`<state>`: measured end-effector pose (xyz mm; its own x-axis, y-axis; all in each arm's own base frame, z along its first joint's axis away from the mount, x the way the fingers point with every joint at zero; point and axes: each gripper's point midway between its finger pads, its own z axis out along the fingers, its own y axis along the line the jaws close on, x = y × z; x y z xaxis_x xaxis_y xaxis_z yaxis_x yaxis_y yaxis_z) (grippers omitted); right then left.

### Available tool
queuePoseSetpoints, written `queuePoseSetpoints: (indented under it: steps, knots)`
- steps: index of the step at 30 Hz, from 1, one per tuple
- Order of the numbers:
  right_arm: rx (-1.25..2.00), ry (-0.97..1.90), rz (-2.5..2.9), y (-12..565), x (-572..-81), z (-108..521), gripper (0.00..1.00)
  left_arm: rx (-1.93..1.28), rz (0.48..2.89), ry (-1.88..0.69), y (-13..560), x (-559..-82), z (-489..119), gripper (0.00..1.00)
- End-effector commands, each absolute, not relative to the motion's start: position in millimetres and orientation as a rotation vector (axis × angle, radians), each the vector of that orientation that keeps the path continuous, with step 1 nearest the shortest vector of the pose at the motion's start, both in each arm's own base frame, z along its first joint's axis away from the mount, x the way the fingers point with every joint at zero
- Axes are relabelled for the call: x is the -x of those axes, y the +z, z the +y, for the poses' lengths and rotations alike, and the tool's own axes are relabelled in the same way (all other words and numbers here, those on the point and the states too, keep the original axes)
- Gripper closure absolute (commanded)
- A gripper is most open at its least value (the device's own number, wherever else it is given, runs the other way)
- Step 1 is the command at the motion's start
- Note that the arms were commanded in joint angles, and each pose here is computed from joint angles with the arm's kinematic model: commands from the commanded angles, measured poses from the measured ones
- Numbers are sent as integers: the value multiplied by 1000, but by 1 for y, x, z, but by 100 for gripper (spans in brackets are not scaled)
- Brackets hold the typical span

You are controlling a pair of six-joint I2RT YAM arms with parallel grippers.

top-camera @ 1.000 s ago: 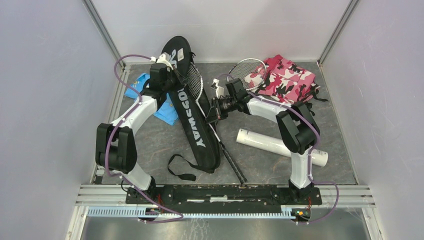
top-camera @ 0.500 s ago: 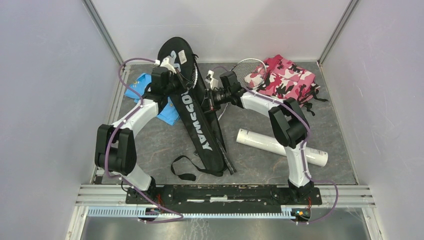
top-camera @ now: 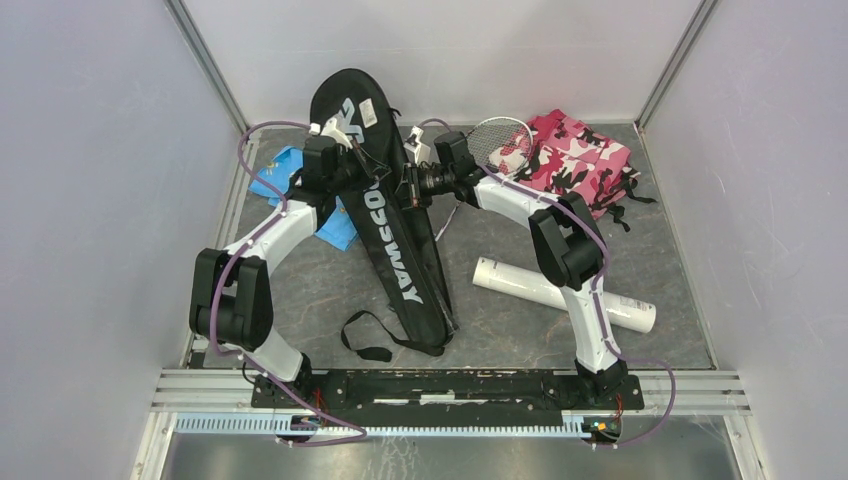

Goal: Pack up the badminton gear

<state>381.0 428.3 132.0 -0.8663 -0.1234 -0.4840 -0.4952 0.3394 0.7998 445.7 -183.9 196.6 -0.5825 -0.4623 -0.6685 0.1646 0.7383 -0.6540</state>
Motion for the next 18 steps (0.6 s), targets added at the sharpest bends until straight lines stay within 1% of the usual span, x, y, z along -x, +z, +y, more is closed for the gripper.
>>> queuePoseSetpoints:
  steps: [1, 11, 18]
  knots:
    - [602, 1560, 2082, 172, -399, 443, 98, 258, 1970, -997, 220, -439, -197, 98]
    - [564, 1515, 2089, 167, -409, 444, 94, 388, 2006, -1084, 214, -435, -202, 98]
    - [563, 1489, 2112, 157, -405, 442, 85, 438, 2008, -1139, 217, -439, -204, 98]
